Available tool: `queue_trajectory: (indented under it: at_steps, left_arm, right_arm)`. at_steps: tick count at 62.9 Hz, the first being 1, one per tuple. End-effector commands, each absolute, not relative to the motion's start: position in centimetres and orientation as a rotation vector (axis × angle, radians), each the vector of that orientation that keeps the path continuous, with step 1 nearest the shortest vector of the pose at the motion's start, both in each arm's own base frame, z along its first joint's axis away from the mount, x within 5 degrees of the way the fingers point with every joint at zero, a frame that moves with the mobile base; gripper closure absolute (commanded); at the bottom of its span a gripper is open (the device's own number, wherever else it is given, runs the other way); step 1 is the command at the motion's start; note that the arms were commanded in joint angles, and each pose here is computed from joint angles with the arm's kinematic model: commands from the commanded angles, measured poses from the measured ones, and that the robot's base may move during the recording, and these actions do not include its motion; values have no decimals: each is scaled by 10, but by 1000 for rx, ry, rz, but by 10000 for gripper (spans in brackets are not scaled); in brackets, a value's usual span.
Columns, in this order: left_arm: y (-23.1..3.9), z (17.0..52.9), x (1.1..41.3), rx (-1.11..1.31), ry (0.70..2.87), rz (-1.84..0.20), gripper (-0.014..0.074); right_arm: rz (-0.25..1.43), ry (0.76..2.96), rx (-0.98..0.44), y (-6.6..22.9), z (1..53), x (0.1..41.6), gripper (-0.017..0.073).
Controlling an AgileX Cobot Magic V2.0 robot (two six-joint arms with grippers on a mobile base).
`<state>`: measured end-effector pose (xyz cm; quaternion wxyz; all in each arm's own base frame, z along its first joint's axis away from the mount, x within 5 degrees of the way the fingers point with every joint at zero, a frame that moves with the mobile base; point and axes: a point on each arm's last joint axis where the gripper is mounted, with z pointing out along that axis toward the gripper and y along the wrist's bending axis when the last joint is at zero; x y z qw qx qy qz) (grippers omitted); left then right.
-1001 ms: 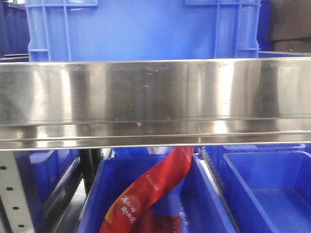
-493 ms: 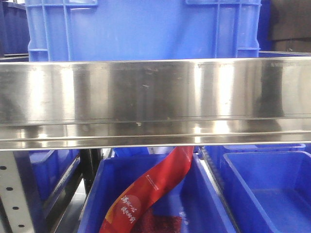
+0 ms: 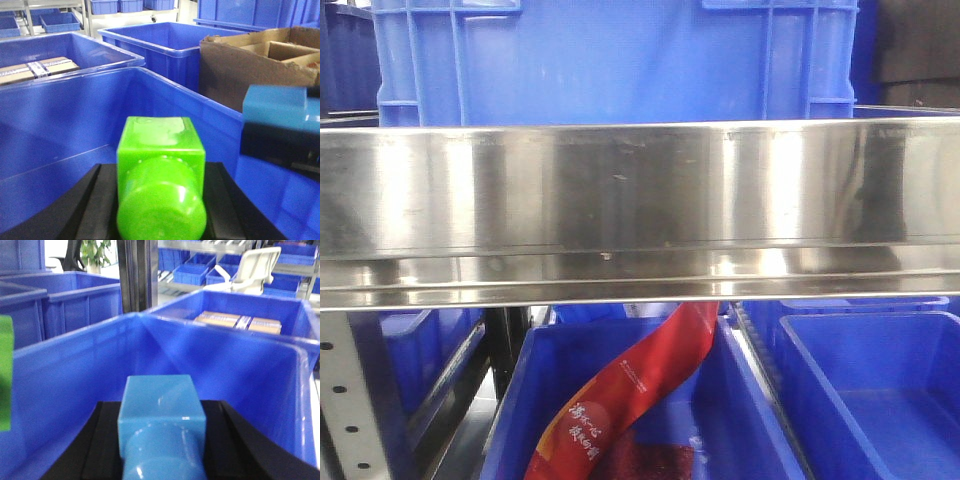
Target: Grab block from conveyor and place in blue bin
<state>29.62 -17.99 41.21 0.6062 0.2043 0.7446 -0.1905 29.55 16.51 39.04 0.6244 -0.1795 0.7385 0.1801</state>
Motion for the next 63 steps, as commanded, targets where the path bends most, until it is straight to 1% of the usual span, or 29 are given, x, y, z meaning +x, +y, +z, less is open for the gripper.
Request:
queue_trajectory:
  at_steps: [1,4,5,9,14,15,16,19,23,26,31,38,41,44,46,48,50,53,57,58,62,63]
  left_arm:
    - [-178,419,296,444,1687,-452,704]
    - [-178,419,297,445,1688,-452,696]
    - [-178,419,297,445,1688,-452,688]
    - [-179,416,299,447,1697,-451,615]
    - [-181,412,302,448,1709,-450,470]
    - [-181,411,302,449,1710,-450,440]
    - [-181,410,303,448,1713,-451,396]
    - [-182,409,303,444,1717,-456,306]
    - [-182,409,304,438,1721,-463,179]
    - [-182,409,304,432,1723,-471,127]
    - [-182,409,304,432,1723,-471,106]
    - [-182,409,304,432,1723,-471,134]
    - [-182,409,304,432,1723,-471,164]
    - [-182,409,303,434,1728,-471,240]
    - [-182,409,302,436,1730,-471,292]
    - [-182,409,302,438,1736,-471,368]
    - [-182,408,302,440,1741,-471,432]
    - [-182,408,302,442,1743,-471,560]
    - [-182,408,302,446,1742,-466,690]
    - [-182,408,302,449,1741,-463,706]
    - [-180,411,300,468,1728,-438,704]
    - [-180,411,300,472,1727,-434,704]
  right_arm:
    - [419,1676,-405,166,394,296,697]
    - [421,1676,-403,166,394,296,662]
    - [421,1676,-404,166,394,296,638]
    - [421,1676,-404,166,394,296,535]
    - [421,1676,-404,166,394,296,391]
    - [421,1676,-404,166,394,296,350]
    - [421,1676,-404,166,394,296,322]
    - [421,1676,-404,166,394,296,230]
    - [421,1676,-404,166,394,296,139]
    - [421,1676,-404,166,394,296,97]
    - [421,1676,-404,166,394,296,84]
    - [421,1676,-404,166,394,296,84]
    - [421,1672,-403,165,396,295,97]
    - [422,1669,-402,165,397,294,139]
    - [422,1667,-402,165,398,293,185]
    - [422,1665,-401,164,398,293,230]
    - [423,1663,-401,164,399,293,297]
    - [423,1668,-403,164,398,292,400]
    - [423,1674,-406,164,398,292,538]
    - [423,1677,-407,164,398,292,568]
    - [422,1682,-407,164,397,292,709]
    - [422,1682,-407,164,397,292,732]
